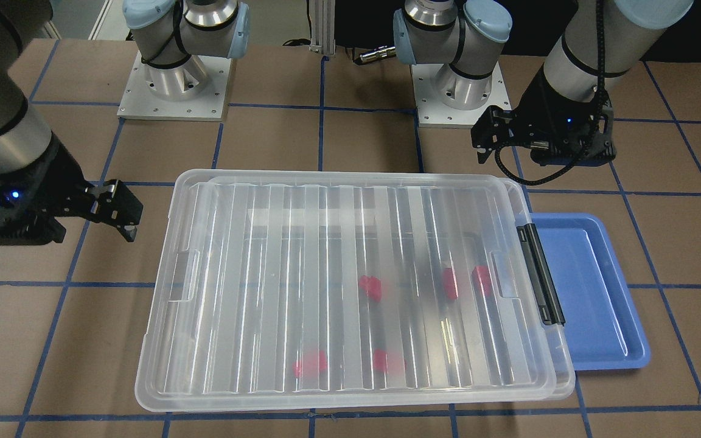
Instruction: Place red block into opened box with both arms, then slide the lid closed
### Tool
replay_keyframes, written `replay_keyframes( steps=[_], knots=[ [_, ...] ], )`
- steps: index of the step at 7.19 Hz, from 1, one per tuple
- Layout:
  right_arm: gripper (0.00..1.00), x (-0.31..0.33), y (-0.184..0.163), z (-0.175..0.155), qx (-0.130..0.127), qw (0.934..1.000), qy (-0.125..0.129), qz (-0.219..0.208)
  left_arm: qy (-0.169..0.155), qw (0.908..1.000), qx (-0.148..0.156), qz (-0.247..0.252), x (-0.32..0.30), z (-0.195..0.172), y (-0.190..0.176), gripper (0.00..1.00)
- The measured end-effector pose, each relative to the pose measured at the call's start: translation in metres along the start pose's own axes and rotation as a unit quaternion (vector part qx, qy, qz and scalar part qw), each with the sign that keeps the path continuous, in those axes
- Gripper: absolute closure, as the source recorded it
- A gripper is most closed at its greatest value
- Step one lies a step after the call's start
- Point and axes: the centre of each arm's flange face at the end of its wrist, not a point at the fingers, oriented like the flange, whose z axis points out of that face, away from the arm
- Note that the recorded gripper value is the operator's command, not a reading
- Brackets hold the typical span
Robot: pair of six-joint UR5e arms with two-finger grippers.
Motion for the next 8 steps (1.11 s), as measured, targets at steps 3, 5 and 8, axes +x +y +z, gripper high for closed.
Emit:
replay_keyframes(
  steps=[3,5,8],
  knots=[
    [0.0,-0.078,0.049,-0.038,0.015,0.9993,0.029,0.019,0.0,1.0,0.001,0.001,0.0,0.0,0.0,0.0],
    [0.0,-0.092,0.056,-0.038,0.014,0.9992,0.034,0.013,-0.001,1.0,0.004,0.0,0.0,-0.001,-0.001,0.0],
    [0.0,-0.095,0.055,-0.035,0.013,0.9994,0.03,0.005,-0.001,1.0,0.008,0.0,0.0,-0.003,0.001,0.0]
  ],
)
